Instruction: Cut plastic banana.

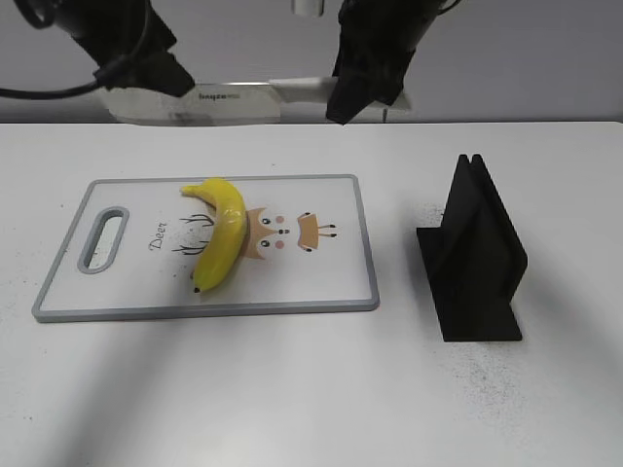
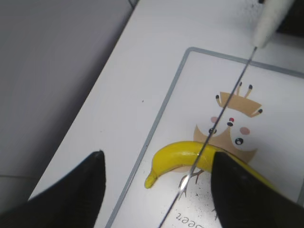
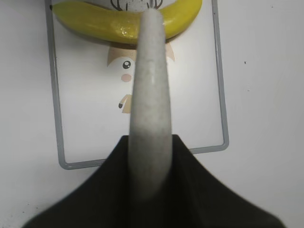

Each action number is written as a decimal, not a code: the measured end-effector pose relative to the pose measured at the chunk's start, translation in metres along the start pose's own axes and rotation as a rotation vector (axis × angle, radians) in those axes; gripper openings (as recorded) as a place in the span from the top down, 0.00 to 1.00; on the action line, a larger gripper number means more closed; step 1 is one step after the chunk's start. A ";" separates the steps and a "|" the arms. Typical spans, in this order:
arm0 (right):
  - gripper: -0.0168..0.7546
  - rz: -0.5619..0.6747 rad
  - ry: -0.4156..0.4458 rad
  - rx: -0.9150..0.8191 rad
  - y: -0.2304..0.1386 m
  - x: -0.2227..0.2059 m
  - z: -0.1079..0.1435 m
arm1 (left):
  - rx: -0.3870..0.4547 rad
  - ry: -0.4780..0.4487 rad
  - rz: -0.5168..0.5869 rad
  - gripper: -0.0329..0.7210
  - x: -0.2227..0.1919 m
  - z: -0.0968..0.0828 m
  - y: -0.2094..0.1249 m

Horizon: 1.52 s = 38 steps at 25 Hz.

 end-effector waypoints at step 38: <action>0.77 0.052 -0.173 -1.178 -0.049 0.087 0.083 | 0.940 0.183 0.565 0.18 0.137 -0.102 -0.145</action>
Point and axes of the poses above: a point on each arm's last joint axis where the gripper is mounted, x pointing back along that axis away from the gripper, z along the wrist's bending axis when the last joint is at zero, y = z × x, the point moved 8 cm from there along -x, pointing out along that axis toward the gripper, and after that the axes turned 2 degrees about x, right-handed, at the moved point
